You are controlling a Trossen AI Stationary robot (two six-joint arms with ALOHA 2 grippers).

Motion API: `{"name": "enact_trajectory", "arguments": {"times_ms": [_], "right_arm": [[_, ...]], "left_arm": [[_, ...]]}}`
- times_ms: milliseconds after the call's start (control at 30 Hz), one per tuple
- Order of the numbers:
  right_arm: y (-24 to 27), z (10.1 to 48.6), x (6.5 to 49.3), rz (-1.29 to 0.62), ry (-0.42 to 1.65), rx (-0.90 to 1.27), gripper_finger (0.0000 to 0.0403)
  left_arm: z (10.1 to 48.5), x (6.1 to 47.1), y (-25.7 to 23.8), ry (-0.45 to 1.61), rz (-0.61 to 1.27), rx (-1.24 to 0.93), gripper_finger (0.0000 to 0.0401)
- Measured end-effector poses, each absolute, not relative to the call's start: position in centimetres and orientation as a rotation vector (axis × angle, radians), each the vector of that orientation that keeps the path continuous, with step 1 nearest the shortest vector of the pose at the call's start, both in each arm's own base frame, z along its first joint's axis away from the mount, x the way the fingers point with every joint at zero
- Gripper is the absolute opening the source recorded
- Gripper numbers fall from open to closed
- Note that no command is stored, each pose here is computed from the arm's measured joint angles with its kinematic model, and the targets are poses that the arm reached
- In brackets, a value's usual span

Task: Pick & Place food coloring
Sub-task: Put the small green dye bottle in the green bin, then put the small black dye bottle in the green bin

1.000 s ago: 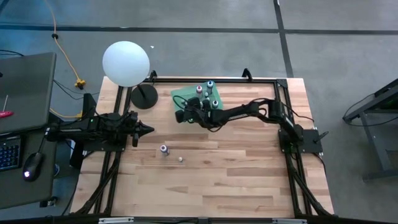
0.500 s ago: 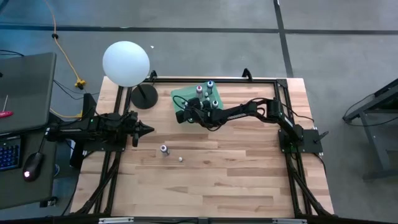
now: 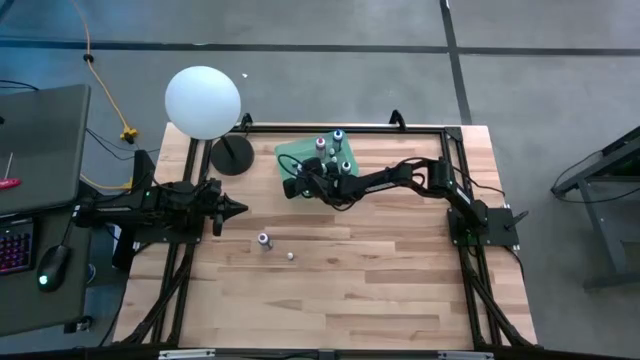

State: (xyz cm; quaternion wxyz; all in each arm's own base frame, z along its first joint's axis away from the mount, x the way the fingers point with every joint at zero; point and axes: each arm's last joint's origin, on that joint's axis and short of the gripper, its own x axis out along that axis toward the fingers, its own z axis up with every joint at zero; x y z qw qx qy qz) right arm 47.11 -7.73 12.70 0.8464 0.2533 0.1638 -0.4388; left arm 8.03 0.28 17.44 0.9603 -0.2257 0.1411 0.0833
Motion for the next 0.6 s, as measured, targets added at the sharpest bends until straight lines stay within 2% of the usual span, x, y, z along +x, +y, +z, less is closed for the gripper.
{"name": "enact_trajectory", "arguments": {"times_ms": [100, 200, 600], "right_arm": [[-7.76, 12.69, 47.09, -0.938, 0.34, 0.529, 0.0081], [-7.73, 12.67, 47.1, -0.928, 0.346, 0.532, 0.0095], [-7.44, 13.2, 47.24, -0.88, 0.358, 0.479, 0.0089]], "left_arm": [[17.44, 8.03, 0.27, 0.286, 0.169, -0.457, 0.0], [17.44, 8.03, 0.27, 0.286, 0.169, -0.457, 0.0], [17.44, 8.03, 0.28, 0.286, 0.169, -0.457, 0.0]]}}
